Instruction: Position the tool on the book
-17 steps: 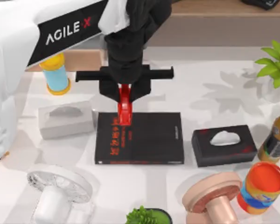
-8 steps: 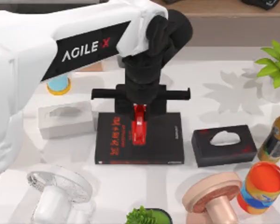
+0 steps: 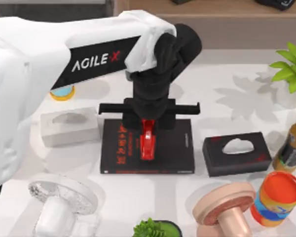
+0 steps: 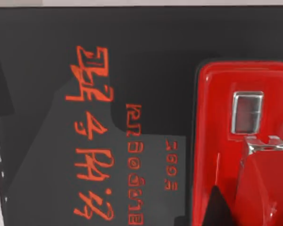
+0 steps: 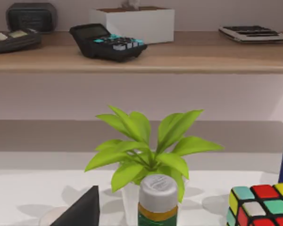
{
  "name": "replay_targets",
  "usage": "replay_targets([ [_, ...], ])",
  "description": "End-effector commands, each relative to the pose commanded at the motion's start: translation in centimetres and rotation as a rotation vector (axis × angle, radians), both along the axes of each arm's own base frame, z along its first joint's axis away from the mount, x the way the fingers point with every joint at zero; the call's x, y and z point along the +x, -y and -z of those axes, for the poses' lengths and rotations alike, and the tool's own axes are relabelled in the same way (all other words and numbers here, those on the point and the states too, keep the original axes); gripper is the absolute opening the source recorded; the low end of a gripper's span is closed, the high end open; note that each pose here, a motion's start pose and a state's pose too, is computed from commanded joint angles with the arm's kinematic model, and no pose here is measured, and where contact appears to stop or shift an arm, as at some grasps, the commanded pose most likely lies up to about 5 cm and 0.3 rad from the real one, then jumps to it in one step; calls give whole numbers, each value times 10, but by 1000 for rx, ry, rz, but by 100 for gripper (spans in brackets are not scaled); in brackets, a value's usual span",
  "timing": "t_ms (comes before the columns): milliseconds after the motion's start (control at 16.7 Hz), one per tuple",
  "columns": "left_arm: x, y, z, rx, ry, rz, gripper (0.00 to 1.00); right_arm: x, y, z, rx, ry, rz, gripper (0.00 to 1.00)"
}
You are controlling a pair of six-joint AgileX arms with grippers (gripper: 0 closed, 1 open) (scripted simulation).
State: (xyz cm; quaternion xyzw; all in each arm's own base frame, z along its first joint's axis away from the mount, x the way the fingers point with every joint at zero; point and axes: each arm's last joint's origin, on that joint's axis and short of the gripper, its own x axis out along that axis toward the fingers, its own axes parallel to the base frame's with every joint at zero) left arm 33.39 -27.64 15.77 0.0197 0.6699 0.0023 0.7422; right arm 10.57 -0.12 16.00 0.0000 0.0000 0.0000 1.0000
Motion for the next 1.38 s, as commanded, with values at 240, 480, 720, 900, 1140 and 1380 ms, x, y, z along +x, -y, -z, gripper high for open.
replay_targets([
  [240, 0, 0, 1, 0, 0, 0, 0, 0, 0, 0, 0, 0, 0, 100],
  [480, 0, 0, 1, 0, 0, 0, 30, 0, 0, 0, 0, 0, 0, 100],
  [720, 0, 0, 1, 0, 0, 0, 60, 0, 0, 0, 0, 0, 0, 100],
  [900, 0, 0, 1, 0, 0, 0, 83, 0, 0, 0, 0, 0, 0, 100],
  [1140, 0, 0, 1, 0, 0, 0, 100, 0, 0, 0, 0, 0, 0, 100],
  [1380, 0, 0, 1, 0, 0, 0, 100, 0, 0, 0, 0, 0, 0, 100],
])
